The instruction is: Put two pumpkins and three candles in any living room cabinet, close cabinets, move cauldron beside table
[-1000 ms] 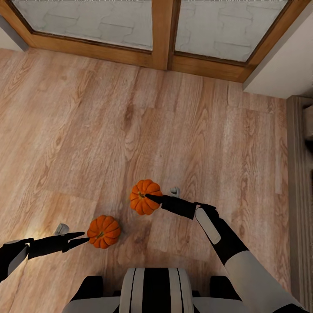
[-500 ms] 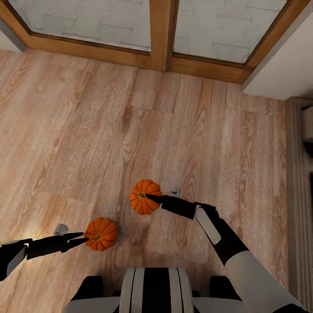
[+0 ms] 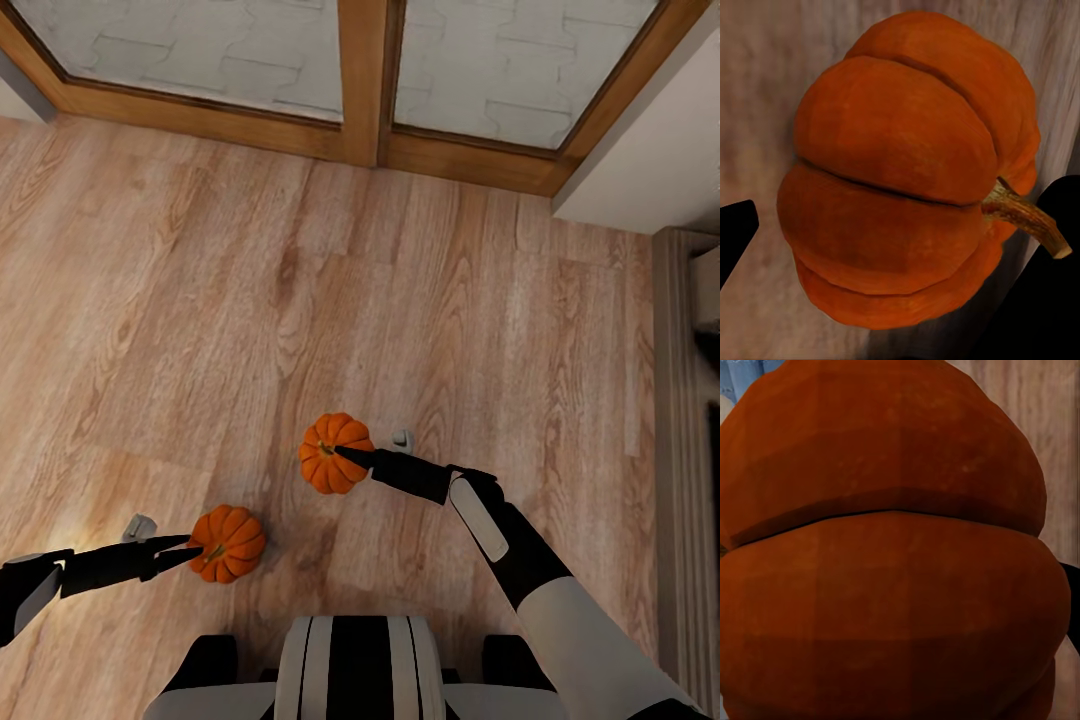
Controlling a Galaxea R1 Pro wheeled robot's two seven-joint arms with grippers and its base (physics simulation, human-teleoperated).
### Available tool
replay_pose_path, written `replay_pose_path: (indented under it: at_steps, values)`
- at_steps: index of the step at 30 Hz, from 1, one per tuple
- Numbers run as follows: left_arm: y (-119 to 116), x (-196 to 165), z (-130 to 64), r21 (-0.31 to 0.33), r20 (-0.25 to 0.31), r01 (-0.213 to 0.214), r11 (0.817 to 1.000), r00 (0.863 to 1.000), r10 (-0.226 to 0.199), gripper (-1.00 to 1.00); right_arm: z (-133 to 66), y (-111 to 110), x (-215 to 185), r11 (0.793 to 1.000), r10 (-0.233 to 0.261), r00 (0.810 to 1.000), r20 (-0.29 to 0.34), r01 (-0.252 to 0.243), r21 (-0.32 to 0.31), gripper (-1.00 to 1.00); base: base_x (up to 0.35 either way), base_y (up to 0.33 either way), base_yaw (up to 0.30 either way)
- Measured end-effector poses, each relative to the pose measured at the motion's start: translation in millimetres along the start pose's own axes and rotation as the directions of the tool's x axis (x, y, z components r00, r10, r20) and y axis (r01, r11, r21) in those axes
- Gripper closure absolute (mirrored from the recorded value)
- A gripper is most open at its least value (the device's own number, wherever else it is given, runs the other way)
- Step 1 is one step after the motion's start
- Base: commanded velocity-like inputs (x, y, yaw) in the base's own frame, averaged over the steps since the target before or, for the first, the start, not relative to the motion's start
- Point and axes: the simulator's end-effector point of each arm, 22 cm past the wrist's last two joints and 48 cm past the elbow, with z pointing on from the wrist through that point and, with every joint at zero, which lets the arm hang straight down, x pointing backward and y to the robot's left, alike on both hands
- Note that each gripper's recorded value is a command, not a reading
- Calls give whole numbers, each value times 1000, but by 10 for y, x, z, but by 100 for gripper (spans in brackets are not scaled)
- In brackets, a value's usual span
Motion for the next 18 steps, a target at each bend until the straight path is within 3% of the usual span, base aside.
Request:
replay_pose_path:
  at_steps: [8, 18]
  values:
    - [25, 13, -14, -9, -2, 5, 1000, 1000, -5, -100, 0, 0, 0, 1000, 0, 1000, 0, 0, 0, 100, 2, -2, 0]
    - [161, 185, -86, -57, -11, 78, 995, 997, -79, -100, 1, -1, 0, 1000, 0, 1000, 0, 0, 1, 100, 0, 0, 0]
